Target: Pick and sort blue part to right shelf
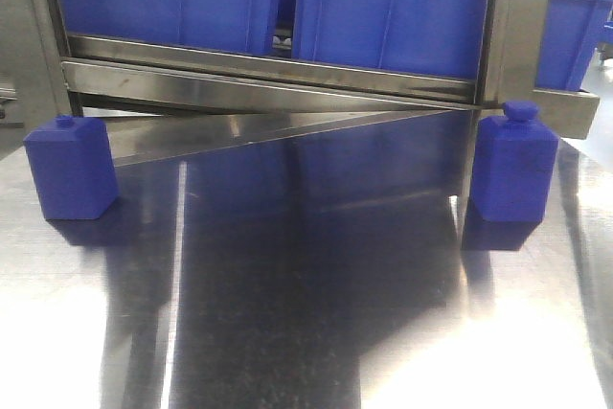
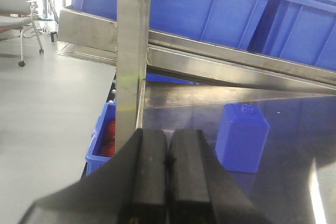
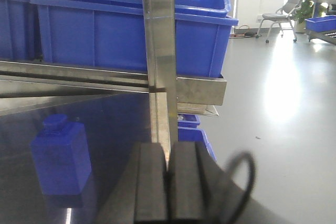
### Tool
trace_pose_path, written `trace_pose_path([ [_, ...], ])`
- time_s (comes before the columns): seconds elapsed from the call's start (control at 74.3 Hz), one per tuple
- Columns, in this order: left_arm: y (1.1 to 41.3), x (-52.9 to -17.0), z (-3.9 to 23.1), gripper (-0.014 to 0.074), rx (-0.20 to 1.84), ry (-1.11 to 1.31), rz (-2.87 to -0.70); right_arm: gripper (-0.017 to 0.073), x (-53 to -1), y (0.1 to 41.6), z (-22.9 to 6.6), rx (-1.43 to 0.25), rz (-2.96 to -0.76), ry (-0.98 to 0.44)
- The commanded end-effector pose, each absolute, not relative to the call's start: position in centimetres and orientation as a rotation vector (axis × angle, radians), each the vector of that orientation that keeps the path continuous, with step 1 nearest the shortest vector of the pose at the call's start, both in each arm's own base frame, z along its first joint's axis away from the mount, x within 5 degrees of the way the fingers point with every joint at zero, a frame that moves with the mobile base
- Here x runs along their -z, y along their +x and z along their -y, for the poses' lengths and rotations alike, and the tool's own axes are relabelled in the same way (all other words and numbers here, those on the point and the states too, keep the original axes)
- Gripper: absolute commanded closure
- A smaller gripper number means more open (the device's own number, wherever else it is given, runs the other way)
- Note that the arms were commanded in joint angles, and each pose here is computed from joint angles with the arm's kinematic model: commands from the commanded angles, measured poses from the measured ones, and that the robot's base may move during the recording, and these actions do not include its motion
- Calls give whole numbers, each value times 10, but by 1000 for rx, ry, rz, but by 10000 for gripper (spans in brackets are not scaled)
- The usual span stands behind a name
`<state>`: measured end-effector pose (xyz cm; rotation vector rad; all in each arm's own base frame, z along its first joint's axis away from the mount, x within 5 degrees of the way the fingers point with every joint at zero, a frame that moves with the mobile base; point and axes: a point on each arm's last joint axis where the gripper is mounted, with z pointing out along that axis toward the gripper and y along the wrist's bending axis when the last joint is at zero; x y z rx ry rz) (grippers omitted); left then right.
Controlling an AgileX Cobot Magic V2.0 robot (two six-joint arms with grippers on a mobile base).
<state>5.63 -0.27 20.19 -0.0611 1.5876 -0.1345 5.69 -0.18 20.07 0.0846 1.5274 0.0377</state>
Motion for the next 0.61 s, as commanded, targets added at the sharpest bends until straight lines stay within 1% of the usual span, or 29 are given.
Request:
trace_pose_path([
  [0.0,56,-202,3,467,142,-54,-1511,503,-218,53,1,-42,-1386,77],
  [0.458,55,-204,3,467,150,-60,-1489,503,-218,53,1,-42,-1386,77],
  [0.592,54,-212,3,467,147,-53,-1405,503,-218,53,1,-42,-1386,77],
])
